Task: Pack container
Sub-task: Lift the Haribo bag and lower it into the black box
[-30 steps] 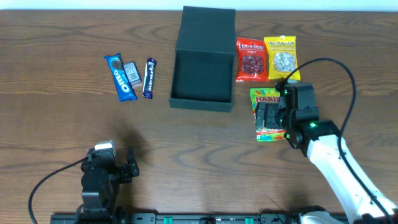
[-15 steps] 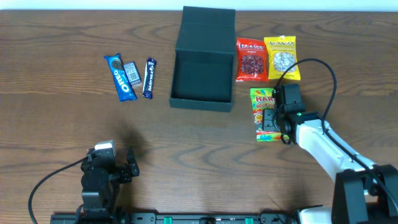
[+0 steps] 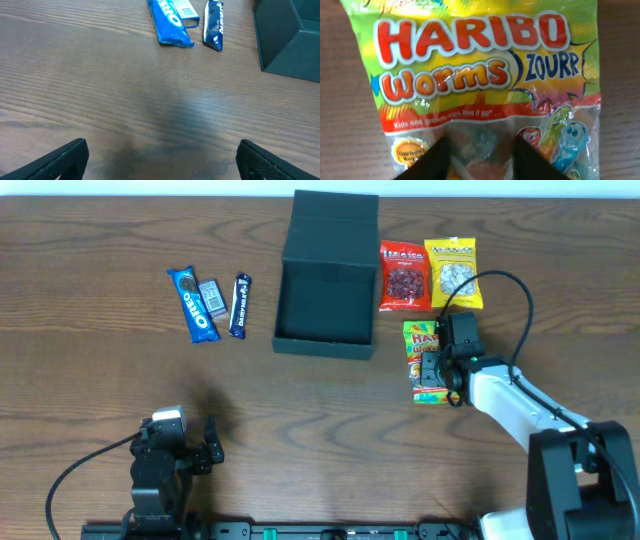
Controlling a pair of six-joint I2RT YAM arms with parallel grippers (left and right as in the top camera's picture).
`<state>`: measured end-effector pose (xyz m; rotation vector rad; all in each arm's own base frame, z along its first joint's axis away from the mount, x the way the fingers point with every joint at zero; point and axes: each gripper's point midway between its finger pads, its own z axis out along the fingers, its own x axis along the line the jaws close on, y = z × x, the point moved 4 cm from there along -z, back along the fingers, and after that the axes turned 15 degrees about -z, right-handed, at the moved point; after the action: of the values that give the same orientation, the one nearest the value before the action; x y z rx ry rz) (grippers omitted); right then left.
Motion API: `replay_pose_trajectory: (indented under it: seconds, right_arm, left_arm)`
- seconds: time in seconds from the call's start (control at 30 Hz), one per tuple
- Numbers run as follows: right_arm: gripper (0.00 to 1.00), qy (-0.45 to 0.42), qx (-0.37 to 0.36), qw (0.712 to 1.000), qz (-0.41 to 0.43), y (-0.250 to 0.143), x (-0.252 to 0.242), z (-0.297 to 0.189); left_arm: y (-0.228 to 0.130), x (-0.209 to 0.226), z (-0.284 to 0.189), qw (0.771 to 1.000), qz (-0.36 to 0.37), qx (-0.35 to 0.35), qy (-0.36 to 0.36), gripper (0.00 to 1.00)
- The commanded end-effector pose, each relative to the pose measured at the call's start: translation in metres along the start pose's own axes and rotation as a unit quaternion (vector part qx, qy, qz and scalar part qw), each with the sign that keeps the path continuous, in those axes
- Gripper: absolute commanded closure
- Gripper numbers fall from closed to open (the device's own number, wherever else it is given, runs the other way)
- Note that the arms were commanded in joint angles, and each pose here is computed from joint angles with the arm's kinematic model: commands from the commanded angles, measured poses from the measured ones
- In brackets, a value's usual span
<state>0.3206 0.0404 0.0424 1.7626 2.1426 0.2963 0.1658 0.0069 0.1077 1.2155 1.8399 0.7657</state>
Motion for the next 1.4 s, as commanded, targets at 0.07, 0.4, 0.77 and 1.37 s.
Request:
replay_pose_trajectory:
  seconds: [0.07, 0.4, 0.77, 1.37]
  right_arm:
    - [0.9, -0.001, 0.023, 1.0, 0.002, -0.008, -0.001, 0.01]
    - [0.99, 0.081, -0.088, 0.993, 0.009, 0.033, 0.015, -0.036]
    - [0.99, 0.124, -0.299, 0.943, 0.072, 0.096, 0.01, -0.135]
    - [0.99, 0.204, -0.324, 0.924, 0.017, 0.204, 0.107, -0.152]
  left_arm:
    - [-0.003, 0.0, 0.001, 1.0, 0.005, 0.003, -0.003, 0.05]
    - [-0.003, 0.0, 0.001, 1.0, 0.005, 0.003, -0.003, 0.05]
    - [-0.003, 0.0, 0.001, 1.0, 0.005, 0.003, -0.003, 0.05]
    - [-0.003, 0.0, 0.001, 1.0, 0.005, 0.003, -0.003, 0.05]
